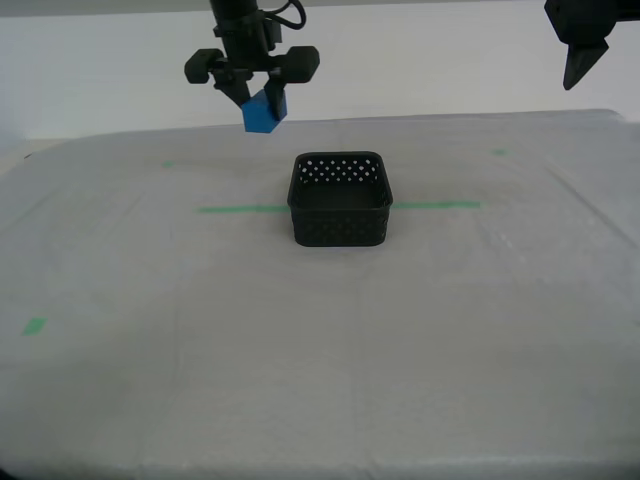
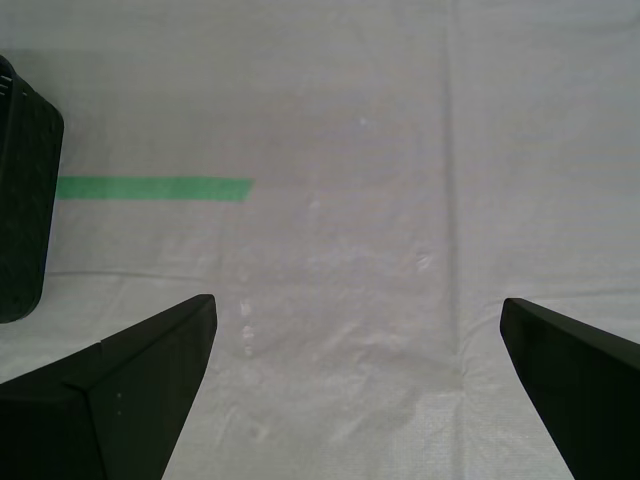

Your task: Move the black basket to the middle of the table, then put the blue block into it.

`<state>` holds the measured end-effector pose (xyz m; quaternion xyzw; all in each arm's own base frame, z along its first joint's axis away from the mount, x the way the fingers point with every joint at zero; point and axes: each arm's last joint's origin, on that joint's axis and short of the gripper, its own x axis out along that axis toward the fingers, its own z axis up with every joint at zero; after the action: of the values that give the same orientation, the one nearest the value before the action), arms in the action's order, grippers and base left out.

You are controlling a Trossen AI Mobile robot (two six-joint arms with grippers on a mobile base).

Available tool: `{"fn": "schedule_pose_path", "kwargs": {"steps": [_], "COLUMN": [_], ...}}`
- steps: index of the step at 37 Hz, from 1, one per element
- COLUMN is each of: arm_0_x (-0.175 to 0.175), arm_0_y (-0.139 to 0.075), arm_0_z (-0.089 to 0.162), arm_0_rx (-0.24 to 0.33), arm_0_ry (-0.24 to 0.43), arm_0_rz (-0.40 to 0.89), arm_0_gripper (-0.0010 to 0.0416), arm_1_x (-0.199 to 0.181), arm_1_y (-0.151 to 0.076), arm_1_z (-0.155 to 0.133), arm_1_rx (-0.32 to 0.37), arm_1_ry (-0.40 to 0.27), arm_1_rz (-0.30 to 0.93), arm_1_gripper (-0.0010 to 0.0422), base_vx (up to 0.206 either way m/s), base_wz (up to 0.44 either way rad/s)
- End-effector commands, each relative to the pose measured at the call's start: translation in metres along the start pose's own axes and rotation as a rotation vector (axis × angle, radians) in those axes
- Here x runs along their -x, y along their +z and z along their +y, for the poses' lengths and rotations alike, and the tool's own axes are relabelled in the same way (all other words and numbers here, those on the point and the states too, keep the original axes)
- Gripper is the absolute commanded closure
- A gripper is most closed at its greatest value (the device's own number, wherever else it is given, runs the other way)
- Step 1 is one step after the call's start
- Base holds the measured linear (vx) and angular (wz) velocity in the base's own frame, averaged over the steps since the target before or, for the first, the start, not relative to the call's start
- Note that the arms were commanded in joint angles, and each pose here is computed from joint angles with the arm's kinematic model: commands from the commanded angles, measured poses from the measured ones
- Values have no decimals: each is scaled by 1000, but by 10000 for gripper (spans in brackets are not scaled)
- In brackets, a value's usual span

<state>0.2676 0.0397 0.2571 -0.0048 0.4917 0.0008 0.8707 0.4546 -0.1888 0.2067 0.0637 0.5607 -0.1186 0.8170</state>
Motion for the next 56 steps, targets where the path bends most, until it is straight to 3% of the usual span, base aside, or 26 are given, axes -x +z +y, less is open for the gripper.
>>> {"fn": "schedule_pose_path", "kwargs": {"steps": [1,6,16,24,29,35,42,56], "arm_0_x": [0,0,0,0,0,0,0,0], "arm_0_y": [0,0,0,0,0,0,0,0], "arm_0_z": [0,0,0,0,0,0,0,0], "arm_0_rx": [0,0,-1,0,0,-1,-1,-1], "arm_0_ry": [-3,-3,-3,-3,-3,-3,-3,-3], "arm_0_rz": [-2,-2,-2,-2,-2,-2,-2,-2], "arm_0_gripper": [7,7,7,7,7,7,7,7], "arm_1_x": [2,3,4,-17,-27,-34,-38,-40], "arm_1_y": [-2,-7,-23,-43,-52,-59,-65,-67], "arm_1_z": [-17,-44,-96,-118,-124,-126,-129,-128], "arm_1_rx": [14,18,27,50,73,161,216,211], "arm_1_ry": [-9,-28,5,-16,-19,-17,-9,0], "arm_1_rz": [-1,1,-9,12,23,32,48,48], "arm_1_gripper": [413,413,413,413,413,412,412,408], "base_vx": [0,0,0,0,0,0,0,0], "base_wz": [0,0,0,0,0,0,0,0]}}
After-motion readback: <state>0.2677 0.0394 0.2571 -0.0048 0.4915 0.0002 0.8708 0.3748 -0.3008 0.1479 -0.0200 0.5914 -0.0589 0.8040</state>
